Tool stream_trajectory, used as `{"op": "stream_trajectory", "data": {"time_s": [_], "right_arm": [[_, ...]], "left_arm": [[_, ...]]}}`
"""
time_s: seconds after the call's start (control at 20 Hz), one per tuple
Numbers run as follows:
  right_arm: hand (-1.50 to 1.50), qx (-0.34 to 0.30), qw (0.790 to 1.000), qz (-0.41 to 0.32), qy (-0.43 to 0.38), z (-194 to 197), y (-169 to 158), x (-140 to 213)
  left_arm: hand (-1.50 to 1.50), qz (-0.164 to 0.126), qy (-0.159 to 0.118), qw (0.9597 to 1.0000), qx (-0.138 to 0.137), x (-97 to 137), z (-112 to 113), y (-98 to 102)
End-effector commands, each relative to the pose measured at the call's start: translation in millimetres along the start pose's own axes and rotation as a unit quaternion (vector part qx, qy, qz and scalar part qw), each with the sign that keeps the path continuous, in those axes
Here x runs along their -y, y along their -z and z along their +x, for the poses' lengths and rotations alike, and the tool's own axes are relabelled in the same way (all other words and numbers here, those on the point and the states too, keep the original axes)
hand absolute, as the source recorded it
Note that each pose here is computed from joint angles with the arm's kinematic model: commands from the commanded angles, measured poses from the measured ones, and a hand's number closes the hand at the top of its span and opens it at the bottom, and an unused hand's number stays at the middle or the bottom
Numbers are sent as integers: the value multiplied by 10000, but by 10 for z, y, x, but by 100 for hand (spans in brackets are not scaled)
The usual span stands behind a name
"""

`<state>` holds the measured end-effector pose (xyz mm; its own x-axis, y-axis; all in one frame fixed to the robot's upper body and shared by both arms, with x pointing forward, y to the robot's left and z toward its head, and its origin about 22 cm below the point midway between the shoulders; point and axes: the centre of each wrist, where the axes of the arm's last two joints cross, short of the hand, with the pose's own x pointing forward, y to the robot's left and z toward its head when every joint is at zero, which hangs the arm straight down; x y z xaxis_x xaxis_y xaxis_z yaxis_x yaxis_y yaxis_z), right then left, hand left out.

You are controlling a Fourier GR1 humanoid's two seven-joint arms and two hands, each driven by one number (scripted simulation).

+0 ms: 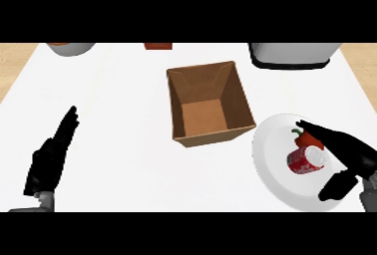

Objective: Pick the can from the plate and place it in the cardboard box

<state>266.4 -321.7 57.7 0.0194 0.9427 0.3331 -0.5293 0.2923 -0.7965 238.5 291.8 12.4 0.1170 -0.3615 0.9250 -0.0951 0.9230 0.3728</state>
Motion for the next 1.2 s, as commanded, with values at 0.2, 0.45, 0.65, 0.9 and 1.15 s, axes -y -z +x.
{"op": "stream_trajectory", "data": {"time_s": [0.2, 0.45, 0.65, 0.9, 1.15], "right_arm": [[-150, -15, 10000, -19, -5, 61, 16, -62], [-150, -34, 9996, 153, -238, 61, 88, -187], [-150, -50, 9997, 223, -96, -276, 126, -202], [150, 175, 9996, 5, -223, -184, 190, -427], [150, 200, 9935, -916, -643, -14, 231, -368]], "left_arm": [[0, 16, 35, 10000, -34, 64, 157, 76], [0, 26, 59, 10000, -21, 44, 100, -35], [0, -4, -16, 10000, 9, -19, -217, -74], [0, -19, -41, 10000, 23, -71, -33, -9], [0, -95, -21, 10000, 7, 35, -51, -22]]}}
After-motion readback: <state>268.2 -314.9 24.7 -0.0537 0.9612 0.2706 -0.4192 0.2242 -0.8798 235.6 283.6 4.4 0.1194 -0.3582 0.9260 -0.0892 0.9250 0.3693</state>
